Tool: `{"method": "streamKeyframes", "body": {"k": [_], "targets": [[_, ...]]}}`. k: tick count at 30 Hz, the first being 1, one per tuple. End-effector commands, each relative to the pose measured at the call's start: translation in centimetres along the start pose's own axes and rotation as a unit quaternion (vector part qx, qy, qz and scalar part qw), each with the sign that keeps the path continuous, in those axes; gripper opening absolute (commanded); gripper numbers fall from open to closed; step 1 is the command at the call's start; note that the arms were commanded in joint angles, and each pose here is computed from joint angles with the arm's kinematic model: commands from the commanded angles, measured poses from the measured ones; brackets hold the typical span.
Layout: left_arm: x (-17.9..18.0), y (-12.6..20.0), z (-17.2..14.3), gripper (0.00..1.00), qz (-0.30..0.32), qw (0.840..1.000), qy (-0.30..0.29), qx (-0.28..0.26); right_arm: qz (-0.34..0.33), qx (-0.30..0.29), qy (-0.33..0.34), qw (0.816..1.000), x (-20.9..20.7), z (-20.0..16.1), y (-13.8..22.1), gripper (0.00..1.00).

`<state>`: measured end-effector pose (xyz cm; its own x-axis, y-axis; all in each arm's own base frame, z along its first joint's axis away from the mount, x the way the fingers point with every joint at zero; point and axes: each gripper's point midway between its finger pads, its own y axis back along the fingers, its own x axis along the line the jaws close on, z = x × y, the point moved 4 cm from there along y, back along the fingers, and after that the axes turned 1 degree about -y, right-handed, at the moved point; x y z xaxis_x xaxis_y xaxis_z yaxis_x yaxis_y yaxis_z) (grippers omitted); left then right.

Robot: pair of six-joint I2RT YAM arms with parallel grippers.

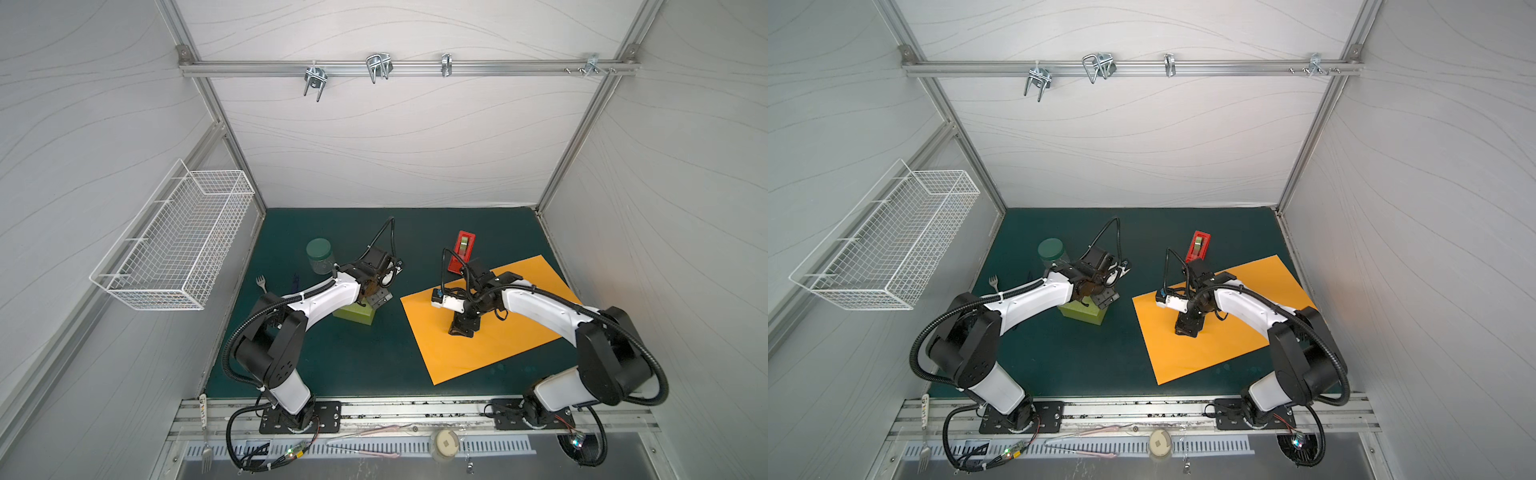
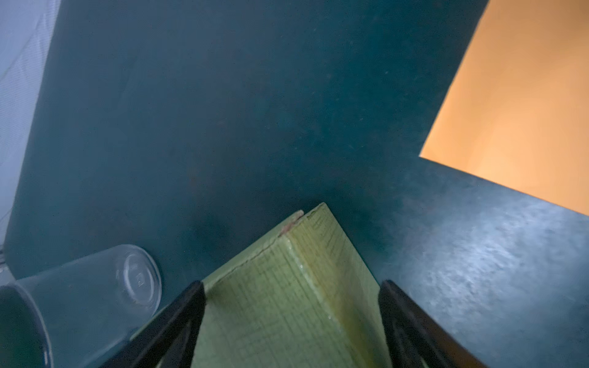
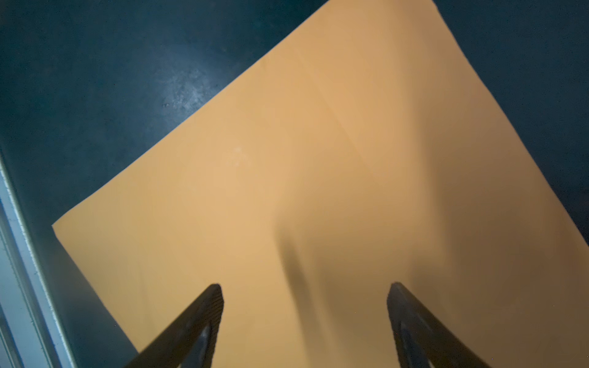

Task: Wrap a gift box in wrapping paper
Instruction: Move the gift box to the middle-left of the table, then move the wrapping paper to the center of the table.

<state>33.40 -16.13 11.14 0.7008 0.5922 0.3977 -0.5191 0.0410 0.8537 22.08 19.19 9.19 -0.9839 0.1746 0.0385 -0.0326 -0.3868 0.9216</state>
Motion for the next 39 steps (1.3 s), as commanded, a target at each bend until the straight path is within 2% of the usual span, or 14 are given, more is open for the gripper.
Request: {"method": "streamKeyframes", "body": {"k": [1,3,6,9,13,19,21,23,26,28,30,34,39], "targets": [[2.8,0.4,-1.7,0.87,0.042,0.999,0.027,0.001,0.013,0.013,0.053,0.998,0.1,1.1,-1.5,0.77],[3.5,1.2,-2.7,0.87,0.033,0.998,0.055,-0.004,0.023,0.024,0.059,0.998,0.1,1.5,-2.4,0.74],[3.3,3.1,-3.4,0.89,-0.019,0.994,0.102,-0.031,0.034,0.038,0.056,0.997,0.1,2.0,-3.8,0.7],[3.6,4.3,-4.6,0.89,-0.051,0.988,0.144,-0.027,0.041,0.049,0.04,0.997,-0.1,2.8,-4.9,0.64],[4.7,5.6,-7.3,0.89,-0.089,0.968,0.232,-0.022,0.043,0.063,0.021,0.997,-0.3,3.7,-6.3,0.58],[5.9,7.0,-11.1,0.89,-0.071,0.957,0.281,0.0,0.038,0.071,0.002,0.997,-0.6,6.6,-8.4,0.5],[5.7,7.7,-11.2,0.88,-0.077,0.96,0.271,-0.003,0.04,0.059,-0.012,0.997,-0.7,8.2,-8.7,0.48],[5.1,8.6,-9.8,0.85,-0.106,0.957,0.268,-0.044,0.057,0.026,-0.039,0.997,-1.1,10.2,-7.7,0.46],[3.0,9.3,-6.3,0.8,-0.152,0.957,0.237,-0.078,0.083,-0.048,-0.082,0.992,-2.4,12.1,-4.1,0.48],[0.8,9.0,-3.6,0.76,-0.182,0.96,0.197,-0.083,0.09,-0.085,-0.118,0.985,-3.8,11.7,-1.3,0.5],[-1.2,8.1,-1.0,0.71,-0.198,0.964,0.16,-0.079,0.086,-0.098,-0.146,0.981,-4.9,9.7,0.8,0.53],[-4.5,4.9,3.2,0.59,-0.184,0.979,0.067,-0.047,0.047,-0.076,-0.197,0.976,-6.3,2.7,3.3,0.57],[-7.8,1.1,6.1,0.5,-0.189,0.982,0.014,-0.026,-0.013,-0.039,-0.241,0.97,-7.5,-6.0,5.7,0.59]]}}
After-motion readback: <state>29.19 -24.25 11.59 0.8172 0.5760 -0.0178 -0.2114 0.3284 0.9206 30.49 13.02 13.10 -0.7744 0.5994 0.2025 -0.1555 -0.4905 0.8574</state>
